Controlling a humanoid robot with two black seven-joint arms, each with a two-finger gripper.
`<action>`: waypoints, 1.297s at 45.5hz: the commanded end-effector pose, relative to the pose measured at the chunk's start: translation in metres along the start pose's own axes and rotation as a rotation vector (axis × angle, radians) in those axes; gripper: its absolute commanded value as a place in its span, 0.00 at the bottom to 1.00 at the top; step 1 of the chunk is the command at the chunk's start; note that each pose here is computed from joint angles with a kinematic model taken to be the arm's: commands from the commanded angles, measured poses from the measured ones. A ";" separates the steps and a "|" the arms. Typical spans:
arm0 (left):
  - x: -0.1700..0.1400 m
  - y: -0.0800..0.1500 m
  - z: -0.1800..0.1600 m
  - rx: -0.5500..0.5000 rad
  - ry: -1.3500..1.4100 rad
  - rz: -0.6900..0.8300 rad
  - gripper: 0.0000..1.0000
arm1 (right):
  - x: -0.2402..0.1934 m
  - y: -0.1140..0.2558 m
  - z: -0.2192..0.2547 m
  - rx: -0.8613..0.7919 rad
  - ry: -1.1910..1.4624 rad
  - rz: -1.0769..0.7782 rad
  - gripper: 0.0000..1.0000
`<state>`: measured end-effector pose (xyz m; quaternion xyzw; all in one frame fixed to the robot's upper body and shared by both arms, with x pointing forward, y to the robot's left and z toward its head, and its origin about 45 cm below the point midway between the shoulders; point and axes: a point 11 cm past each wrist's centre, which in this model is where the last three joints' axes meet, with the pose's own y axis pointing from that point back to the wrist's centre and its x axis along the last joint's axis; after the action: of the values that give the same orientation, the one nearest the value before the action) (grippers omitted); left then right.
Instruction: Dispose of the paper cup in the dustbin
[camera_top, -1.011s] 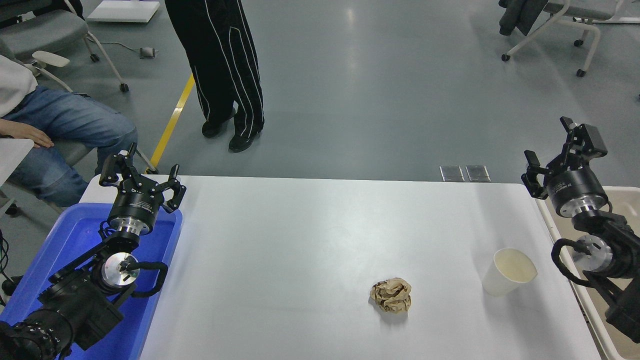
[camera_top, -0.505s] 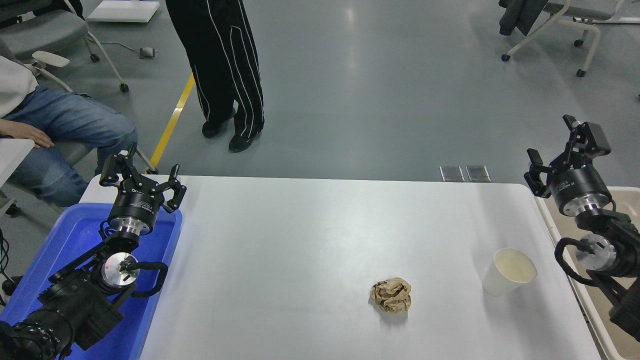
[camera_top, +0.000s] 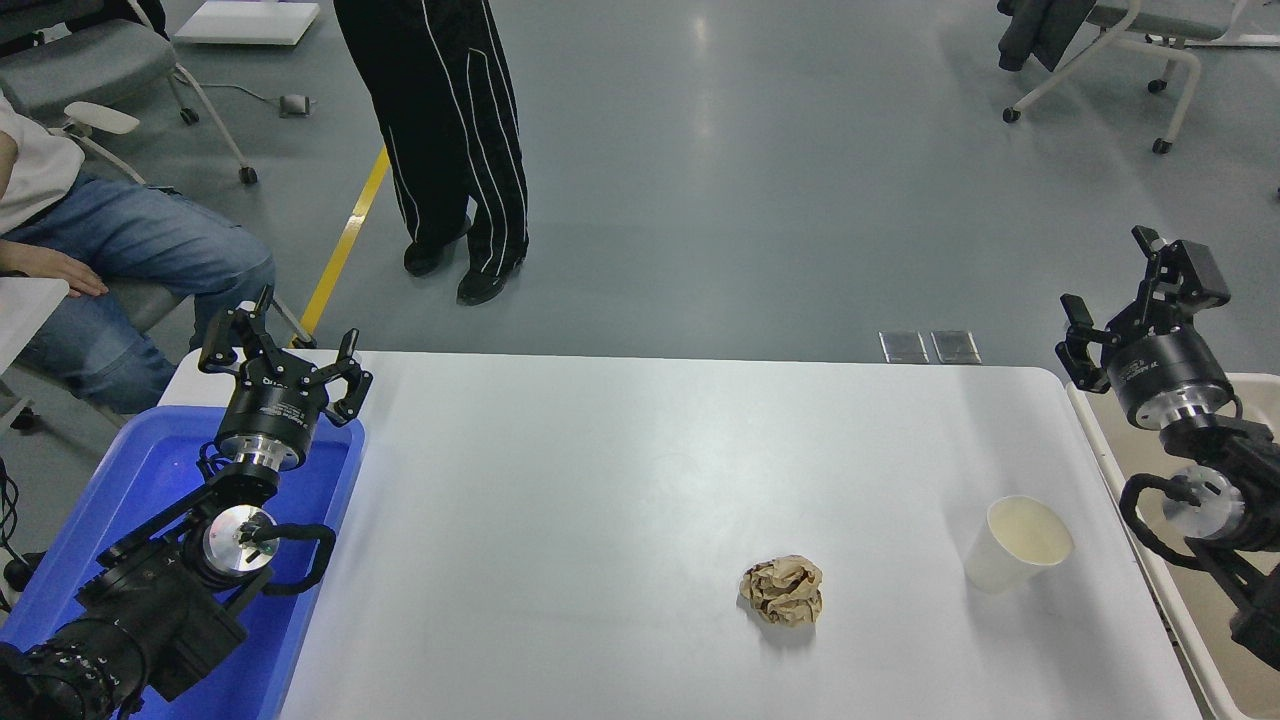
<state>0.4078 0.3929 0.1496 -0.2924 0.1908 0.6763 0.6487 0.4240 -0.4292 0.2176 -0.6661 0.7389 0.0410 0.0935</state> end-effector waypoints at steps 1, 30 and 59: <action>0.000 0.000 0.000 -0.001 0.000 -0.001 1.00 | -0.001 -0.003 -0.005 0.015 -0.011 0.001 0.99; 0.000 0.000 0.000 0.000 0.000 0.000 1.00 | 0.035 -0.012 -0.026 0.032 0.079 0.094 0.99; 0.000 0.000 0.000 -0.001 0.000 -0.001 1.00 | -0.005 -0.058 -0.058 -0.134 0.783 -0.234 0.99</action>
<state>0.4079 0.3928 0.1497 -0.2925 0.1907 0.6762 0.6488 0.4701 -0.4421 0.2642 -0.7003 0.6938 -0.1132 -0.1238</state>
